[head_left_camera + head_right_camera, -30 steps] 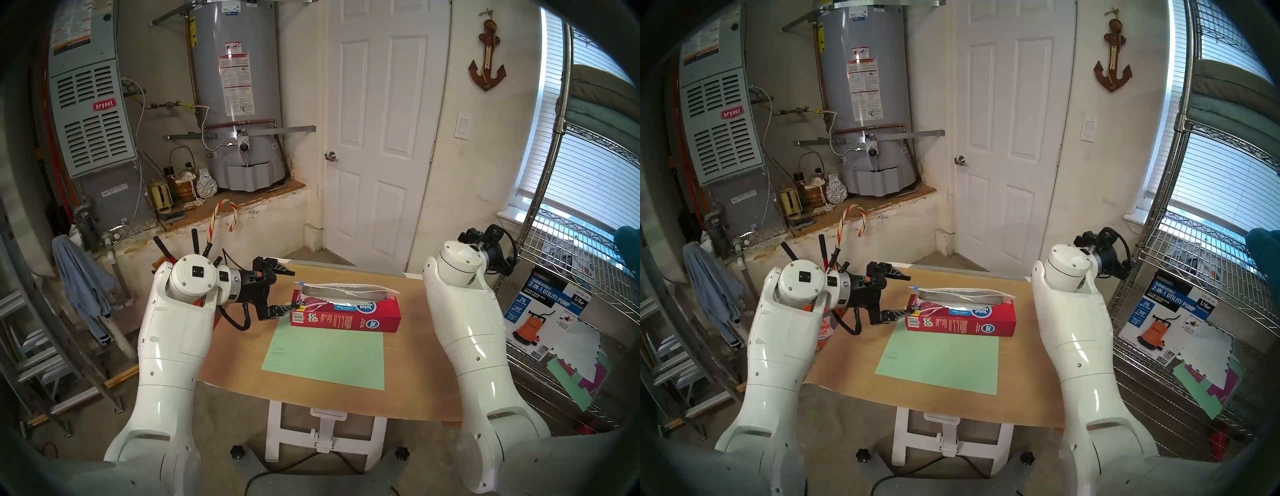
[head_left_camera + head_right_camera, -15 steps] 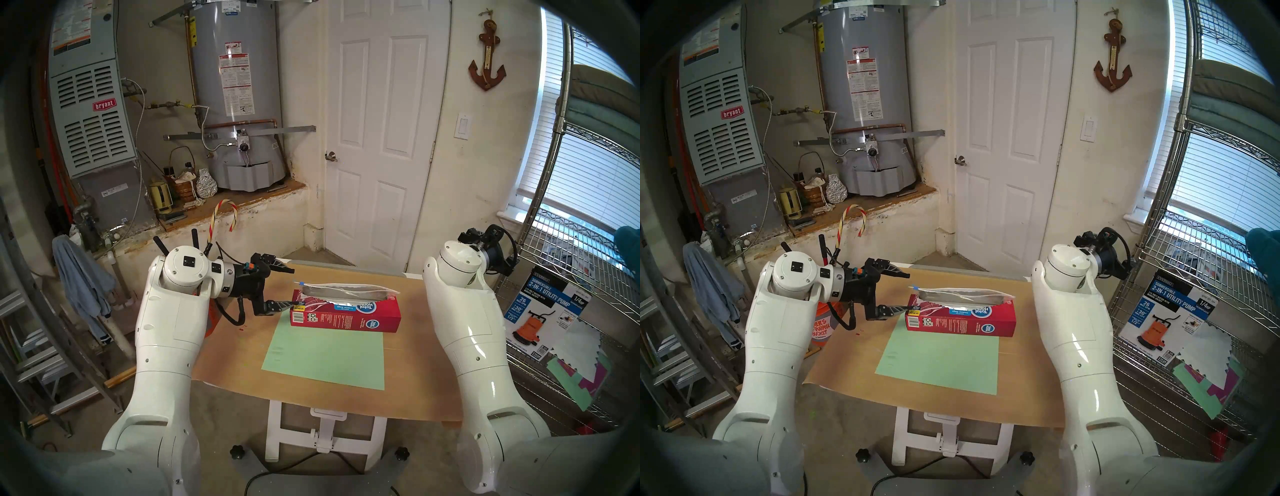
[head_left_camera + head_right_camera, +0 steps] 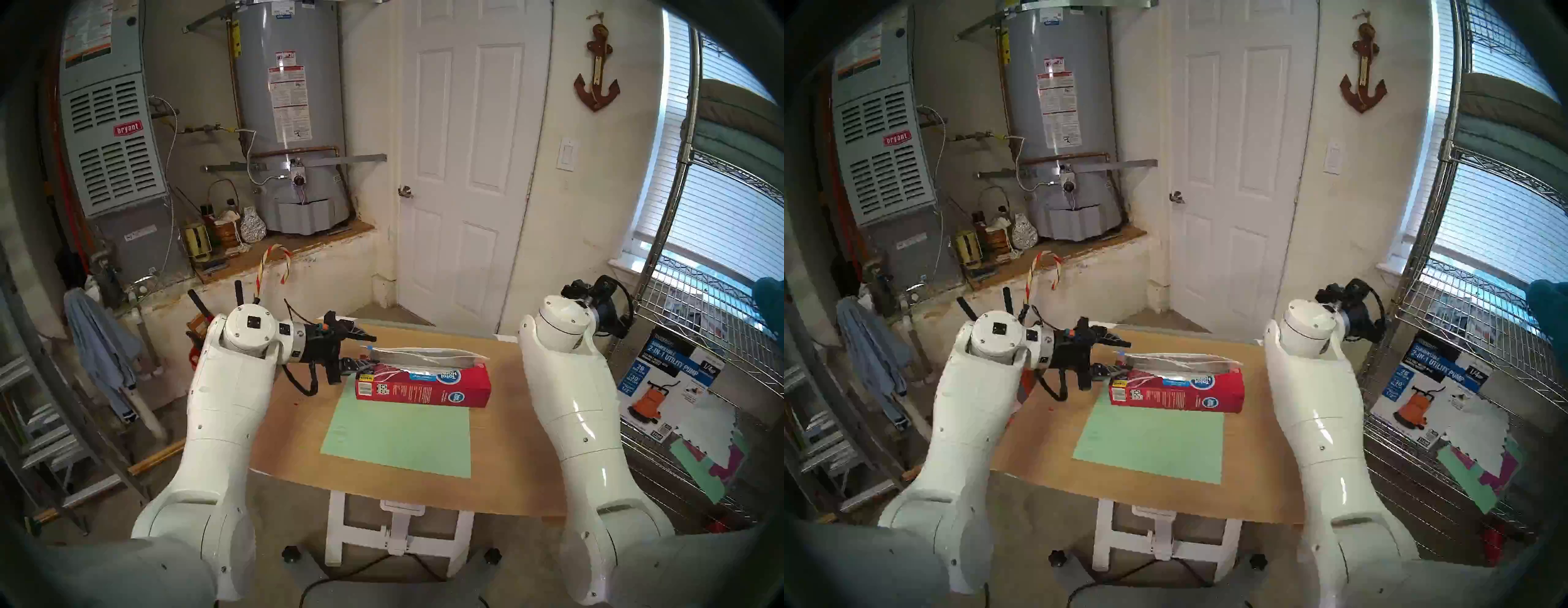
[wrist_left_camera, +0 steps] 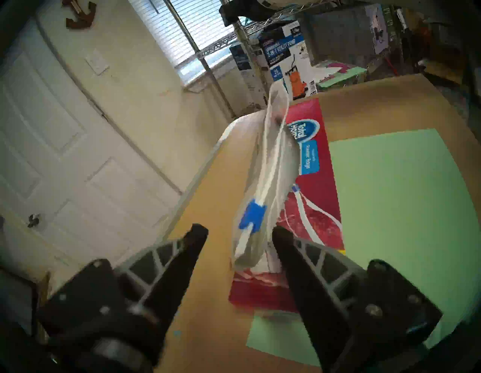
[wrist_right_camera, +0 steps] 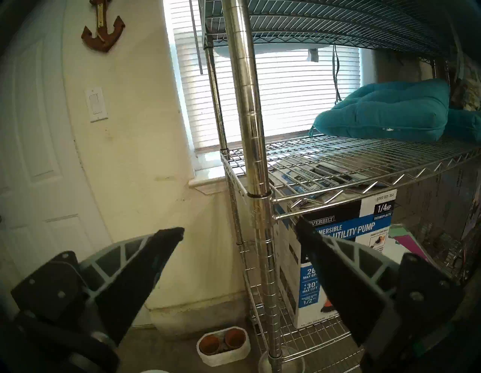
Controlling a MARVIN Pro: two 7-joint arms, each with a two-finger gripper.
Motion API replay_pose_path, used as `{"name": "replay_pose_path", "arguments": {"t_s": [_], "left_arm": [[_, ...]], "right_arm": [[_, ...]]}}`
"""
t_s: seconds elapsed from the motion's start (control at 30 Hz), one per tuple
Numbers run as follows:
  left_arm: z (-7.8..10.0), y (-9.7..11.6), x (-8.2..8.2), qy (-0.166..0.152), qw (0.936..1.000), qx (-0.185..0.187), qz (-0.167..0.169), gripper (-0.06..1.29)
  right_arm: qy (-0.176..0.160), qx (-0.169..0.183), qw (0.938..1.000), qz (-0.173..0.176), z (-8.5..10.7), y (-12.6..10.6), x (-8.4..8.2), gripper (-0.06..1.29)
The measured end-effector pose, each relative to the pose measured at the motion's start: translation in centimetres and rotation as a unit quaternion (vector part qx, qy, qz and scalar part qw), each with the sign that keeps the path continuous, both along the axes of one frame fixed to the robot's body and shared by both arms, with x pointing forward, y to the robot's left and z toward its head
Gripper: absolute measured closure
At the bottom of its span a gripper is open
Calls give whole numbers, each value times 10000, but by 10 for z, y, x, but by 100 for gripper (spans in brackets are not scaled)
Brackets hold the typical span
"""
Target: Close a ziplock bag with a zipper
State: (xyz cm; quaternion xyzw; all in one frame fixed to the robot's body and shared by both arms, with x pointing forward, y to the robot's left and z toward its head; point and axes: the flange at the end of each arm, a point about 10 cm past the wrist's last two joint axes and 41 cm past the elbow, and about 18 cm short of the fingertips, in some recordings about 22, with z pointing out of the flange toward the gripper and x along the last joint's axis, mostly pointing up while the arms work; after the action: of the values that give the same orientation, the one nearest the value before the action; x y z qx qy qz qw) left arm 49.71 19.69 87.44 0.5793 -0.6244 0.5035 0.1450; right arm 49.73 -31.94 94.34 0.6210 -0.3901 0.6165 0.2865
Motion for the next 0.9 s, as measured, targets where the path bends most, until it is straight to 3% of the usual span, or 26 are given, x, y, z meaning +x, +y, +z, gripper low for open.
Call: {"name": "replay_pose_path", "arguments": {"t_s": [0.1, 0.17, 0.33, 0.43, 0.9], "left_arm": [[4, 2, 1, -59, 10000, -6, 19, 47], [6, 3, 1, -85, 10000, -9, 28, 61], [10, 5, -1, -119, 9999, 6, 9, 70], [12, 7, -2, -110, 9999, 17, -12, 83], [13, 10, -3, -80, 10000, -11, 22, 107]], "right_arm": [[0, 0, 10000, 0, 0, 0, 0, -1], [0, 0, 10000, 0, 0, 0, 0, -1], [-1, 0, 10000, 0, 0, 0, 0, -1], [-1, 0, 10000, 0, 0, 0, 0, -1], [0, 0, 10000, 0, 0, 0, 0, -1]]}}
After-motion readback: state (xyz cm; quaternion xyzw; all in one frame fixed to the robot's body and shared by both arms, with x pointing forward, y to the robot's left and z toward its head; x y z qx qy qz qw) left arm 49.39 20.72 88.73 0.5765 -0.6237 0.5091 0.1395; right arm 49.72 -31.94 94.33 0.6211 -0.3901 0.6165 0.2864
